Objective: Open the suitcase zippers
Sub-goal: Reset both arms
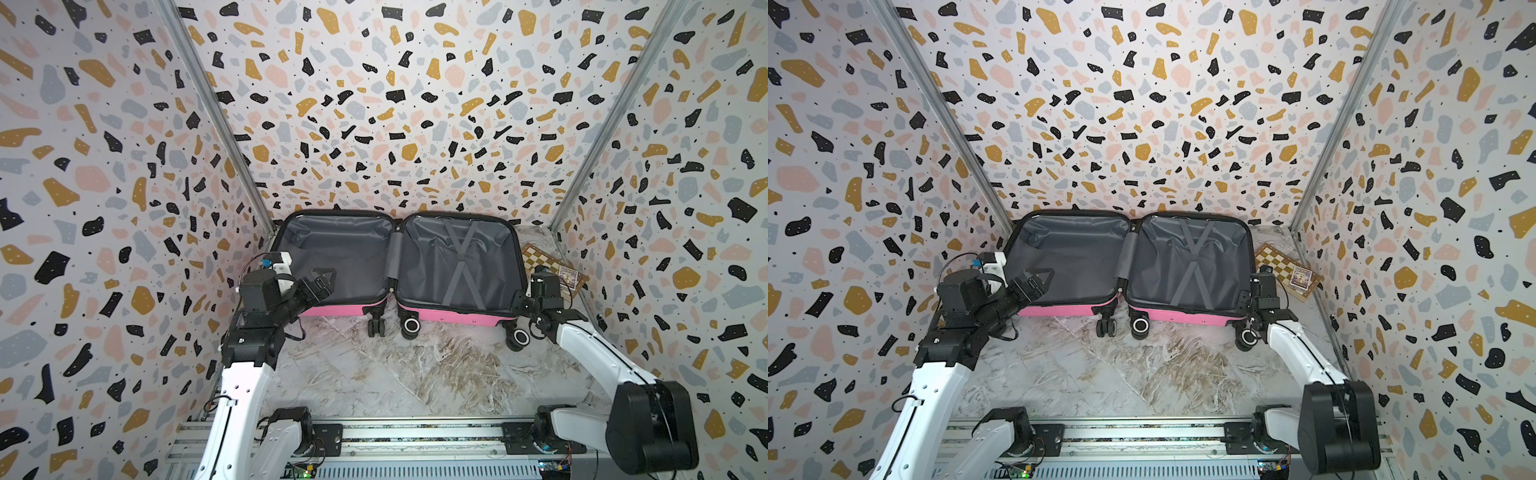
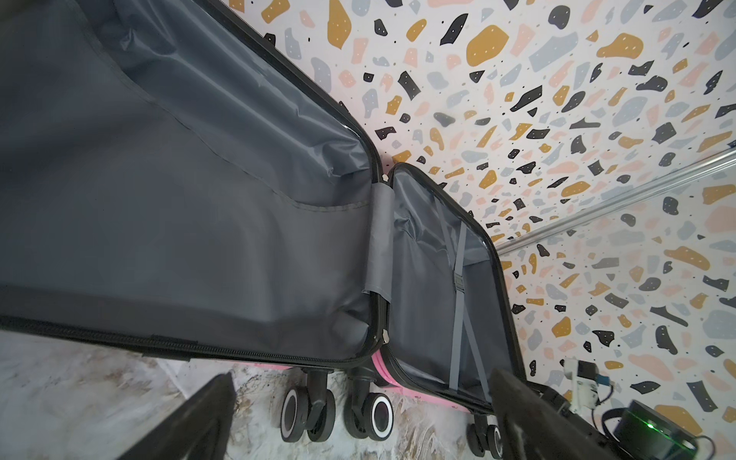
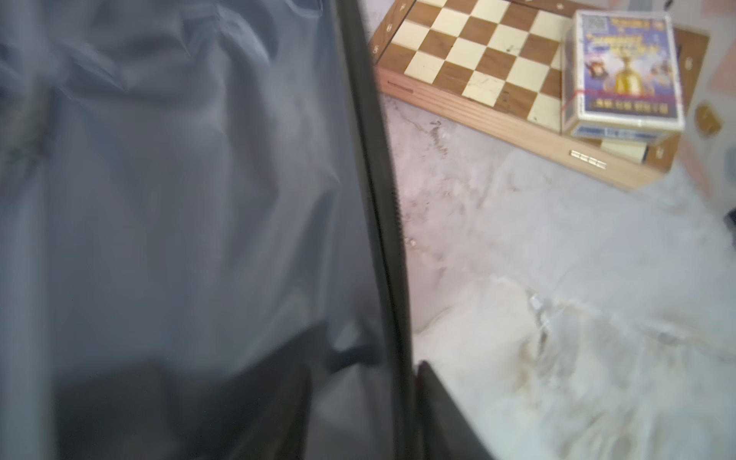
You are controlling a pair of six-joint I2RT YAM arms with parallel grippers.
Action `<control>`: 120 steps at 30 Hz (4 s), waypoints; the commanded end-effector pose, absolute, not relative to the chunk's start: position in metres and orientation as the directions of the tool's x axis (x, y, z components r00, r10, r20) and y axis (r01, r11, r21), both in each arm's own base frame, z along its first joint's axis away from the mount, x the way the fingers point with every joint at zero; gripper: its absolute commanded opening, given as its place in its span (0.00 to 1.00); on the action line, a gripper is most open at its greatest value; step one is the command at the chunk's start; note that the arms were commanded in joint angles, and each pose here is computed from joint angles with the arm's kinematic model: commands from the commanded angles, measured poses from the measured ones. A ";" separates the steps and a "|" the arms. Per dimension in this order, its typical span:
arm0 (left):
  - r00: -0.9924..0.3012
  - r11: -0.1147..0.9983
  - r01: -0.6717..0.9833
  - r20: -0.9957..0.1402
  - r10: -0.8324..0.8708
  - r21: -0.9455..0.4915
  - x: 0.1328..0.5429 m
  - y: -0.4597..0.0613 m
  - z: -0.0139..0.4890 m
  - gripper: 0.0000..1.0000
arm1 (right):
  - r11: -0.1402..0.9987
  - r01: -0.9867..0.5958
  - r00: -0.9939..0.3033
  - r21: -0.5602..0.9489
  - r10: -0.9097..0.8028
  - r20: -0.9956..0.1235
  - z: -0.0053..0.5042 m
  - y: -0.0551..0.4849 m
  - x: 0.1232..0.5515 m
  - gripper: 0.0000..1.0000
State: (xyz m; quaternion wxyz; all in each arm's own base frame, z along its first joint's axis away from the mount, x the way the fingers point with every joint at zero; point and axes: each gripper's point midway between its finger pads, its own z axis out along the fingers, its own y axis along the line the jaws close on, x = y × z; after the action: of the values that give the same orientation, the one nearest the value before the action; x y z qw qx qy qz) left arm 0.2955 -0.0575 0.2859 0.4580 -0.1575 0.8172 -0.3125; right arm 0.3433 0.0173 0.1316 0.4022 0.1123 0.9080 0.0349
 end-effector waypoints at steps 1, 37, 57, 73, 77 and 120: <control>-0.478 0.783 0.080 -0.713 -0.513 -0.617 0.297 -0.057 0.295 0.99 | 0.978 0.077 -0.569 0.195 0.204 -0.797 0.173 0.032 0.340 0.62; -0.266 0.985 -0.173 -0.962 -0.069 -0.022 0.377 0.029 0.181 0.99 | 0.993 0.100 -0.106 0.056 0.067 -0.992 0.179 -0.017 0.347 1.00; -0.218 0.992 -0.107 -0.972 -0.092 -0.070 0.400 0.017 0.165 0.99 | 0.991 0.027 -0.155 -0.128 -0.123 -0.980 0.133 0.022 0.366 1.00; -0.233 0.999 0.041 -0.972 -0.002 -0.012 0.375 -0.012 0.182 0.99 | 0.993 0.059 -0.114 -0.100 -0.093 -0.989 0.127 0.013 0.358 1.00; -0.290 1.000 0.011 -0.957 0.021 0.019 0.363 -0.005 0.163 0.99 | 0.993 0.052 -0.135 -0.107 -0.099 -0.986 0.125 0.015 0.359 1.00; -0.330 0.999 -0.029 -0.944 0.024 0.036 0.379 0.003 0.100 0.99 | 0.998 -0.013 -0.173 -0.060 -0.062 -0.983 0.118 0.014 0.370 1.00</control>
State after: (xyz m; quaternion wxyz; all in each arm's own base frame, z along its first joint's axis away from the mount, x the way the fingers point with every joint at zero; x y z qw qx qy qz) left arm 0.3912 -0.0018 0.1421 0.6398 -0.0068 0.7685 0.0032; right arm 0.3668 0.0123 0.1333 0.6671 -0.0175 0.7444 -0.0226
